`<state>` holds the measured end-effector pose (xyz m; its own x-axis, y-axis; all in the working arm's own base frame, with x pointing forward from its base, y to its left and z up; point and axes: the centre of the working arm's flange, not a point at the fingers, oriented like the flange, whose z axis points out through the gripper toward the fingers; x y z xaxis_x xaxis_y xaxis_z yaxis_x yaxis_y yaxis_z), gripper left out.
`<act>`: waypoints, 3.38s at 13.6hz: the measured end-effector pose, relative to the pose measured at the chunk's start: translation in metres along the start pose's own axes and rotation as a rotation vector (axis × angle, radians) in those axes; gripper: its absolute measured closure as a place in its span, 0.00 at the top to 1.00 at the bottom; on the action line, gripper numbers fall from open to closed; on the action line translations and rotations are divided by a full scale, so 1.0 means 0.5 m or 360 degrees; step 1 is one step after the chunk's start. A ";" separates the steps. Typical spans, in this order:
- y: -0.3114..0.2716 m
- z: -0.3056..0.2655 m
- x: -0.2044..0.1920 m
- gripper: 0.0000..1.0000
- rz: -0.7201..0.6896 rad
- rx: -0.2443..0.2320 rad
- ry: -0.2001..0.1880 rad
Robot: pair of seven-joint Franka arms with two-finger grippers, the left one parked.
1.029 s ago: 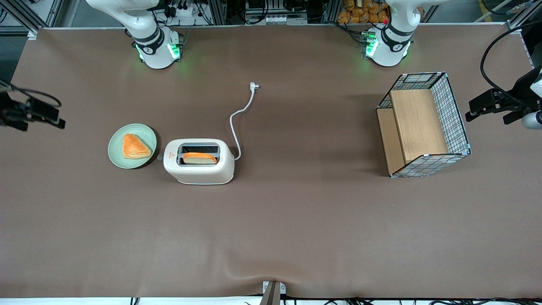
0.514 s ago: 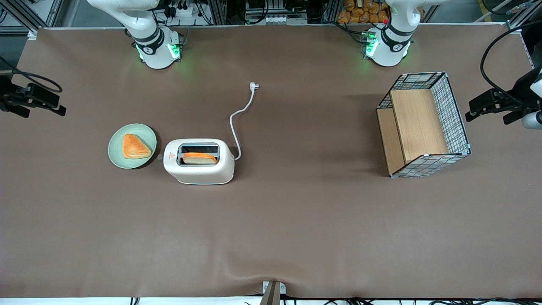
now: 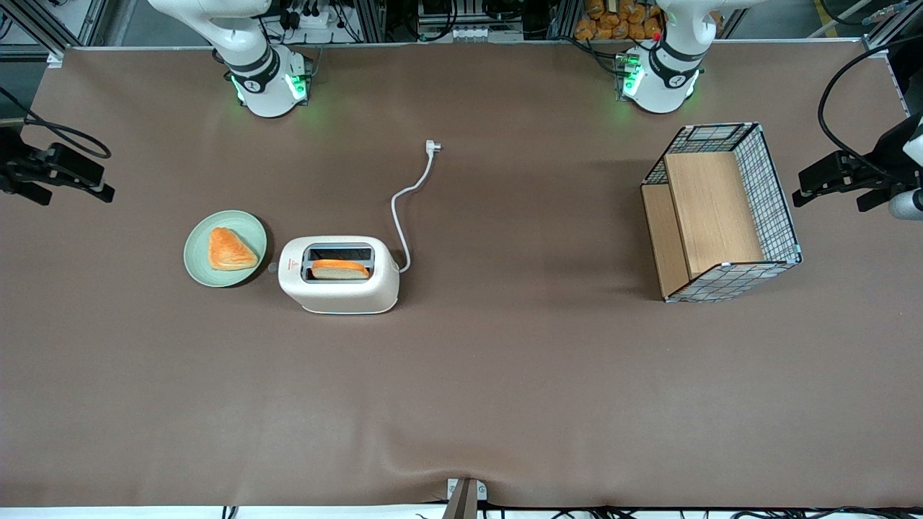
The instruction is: Press toaster button with right arm
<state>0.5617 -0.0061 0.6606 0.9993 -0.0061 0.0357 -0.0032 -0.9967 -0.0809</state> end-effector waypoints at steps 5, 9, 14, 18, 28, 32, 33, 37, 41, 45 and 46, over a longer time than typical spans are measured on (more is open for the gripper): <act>0.006 -0.001 -0.006 1.00 0.0009 -0.0001 0.0046; 0.007 -0.003 -0.041 1.00 0.0013 -0.0004 0.0107; 0.014 0.001 -0.040 1.00 0.0020 -0.0020 0.0107; 0.023 0.005 -0.038 1.00 0.0013 -0.0100 0.0106; 0.022 0.009 -0.037 1.00 -0.0042 -0.0108 0.0103; 0.023 0.009 -0.037 1.00 -0.0041 -0.0108 0.0102; 0.023 0.010 -0.037 1.00 -0.0041 -0.0108 0.0102; 0.023 0.010 -0.037 1.00 -0.0041 -0.0108 0.0100; 0.028 0.013 -0.038 1.00 0.0000 -0.0107 0.0093; 0.028 0.017 -0.038 1.00 0.0037 -0.0106 0.0087; 0.028 0.017 -0.038 1.00 0.0037 -0.0106 0.0087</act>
<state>0.5430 -0.0192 0.6503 0.9955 -0.0318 0.0890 -0.0305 -0.9994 -0.0159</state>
